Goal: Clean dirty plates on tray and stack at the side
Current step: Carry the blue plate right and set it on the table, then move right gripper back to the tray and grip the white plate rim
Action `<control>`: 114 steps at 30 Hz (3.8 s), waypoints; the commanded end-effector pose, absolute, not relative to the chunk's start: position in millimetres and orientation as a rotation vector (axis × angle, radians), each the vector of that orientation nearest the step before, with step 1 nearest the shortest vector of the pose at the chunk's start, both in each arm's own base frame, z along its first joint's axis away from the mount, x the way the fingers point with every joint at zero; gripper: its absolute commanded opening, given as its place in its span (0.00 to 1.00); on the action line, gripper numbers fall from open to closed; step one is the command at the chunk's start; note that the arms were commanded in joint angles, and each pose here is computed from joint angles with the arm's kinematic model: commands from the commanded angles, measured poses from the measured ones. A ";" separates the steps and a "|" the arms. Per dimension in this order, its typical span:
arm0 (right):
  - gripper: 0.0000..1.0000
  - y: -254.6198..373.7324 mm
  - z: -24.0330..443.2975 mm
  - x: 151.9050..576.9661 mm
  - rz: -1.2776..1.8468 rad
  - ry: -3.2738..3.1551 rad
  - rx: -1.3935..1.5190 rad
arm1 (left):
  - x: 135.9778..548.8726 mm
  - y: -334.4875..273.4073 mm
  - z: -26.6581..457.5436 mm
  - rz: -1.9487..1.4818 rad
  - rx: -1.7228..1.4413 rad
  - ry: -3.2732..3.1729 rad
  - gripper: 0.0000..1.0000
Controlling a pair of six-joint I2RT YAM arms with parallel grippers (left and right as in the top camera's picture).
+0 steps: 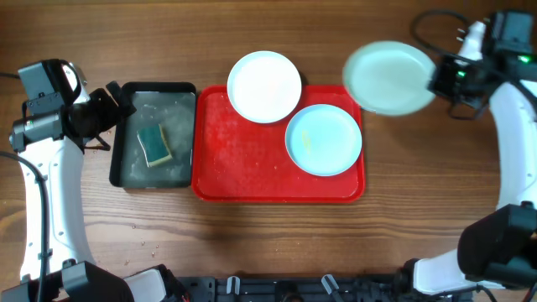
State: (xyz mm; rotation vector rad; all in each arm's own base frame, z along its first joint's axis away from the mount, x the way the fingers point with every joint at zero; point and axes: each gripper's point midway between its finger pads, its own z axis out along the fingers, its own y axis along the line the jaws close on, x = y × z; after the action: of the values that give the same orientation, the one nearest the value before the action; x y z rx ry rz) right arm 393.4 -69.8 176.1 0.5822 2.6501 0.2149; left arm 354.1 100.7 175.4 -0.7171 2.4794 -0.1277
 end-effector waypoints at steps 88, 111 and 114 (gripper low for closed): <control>0.20 197.0 18.3 487.4 0.260 2.651 -0.158 | 356.7 100.4 180.4 -0.139 -0.717 2.464 1.00; 0.04 245.5 13.2 409.9 0.798 2.905 -0.216 | 356.7 100.4 180.4 -0.139 -0.717 2.464 1.00; 0.04 251.8 12.8 400.7 0.820 2.944 -0.172 | 356.7 100.4 180.4 -0.139 -0.717 2.464 1.00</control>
State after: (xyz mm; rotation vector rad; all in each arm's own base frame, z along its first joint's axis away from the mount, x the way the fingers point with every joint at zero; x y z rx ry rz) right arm 416.7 237.9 20.9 -0.2010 2.8899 0.7237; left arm 354.1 100.6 175.4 -0.7170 2.4794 -0.1282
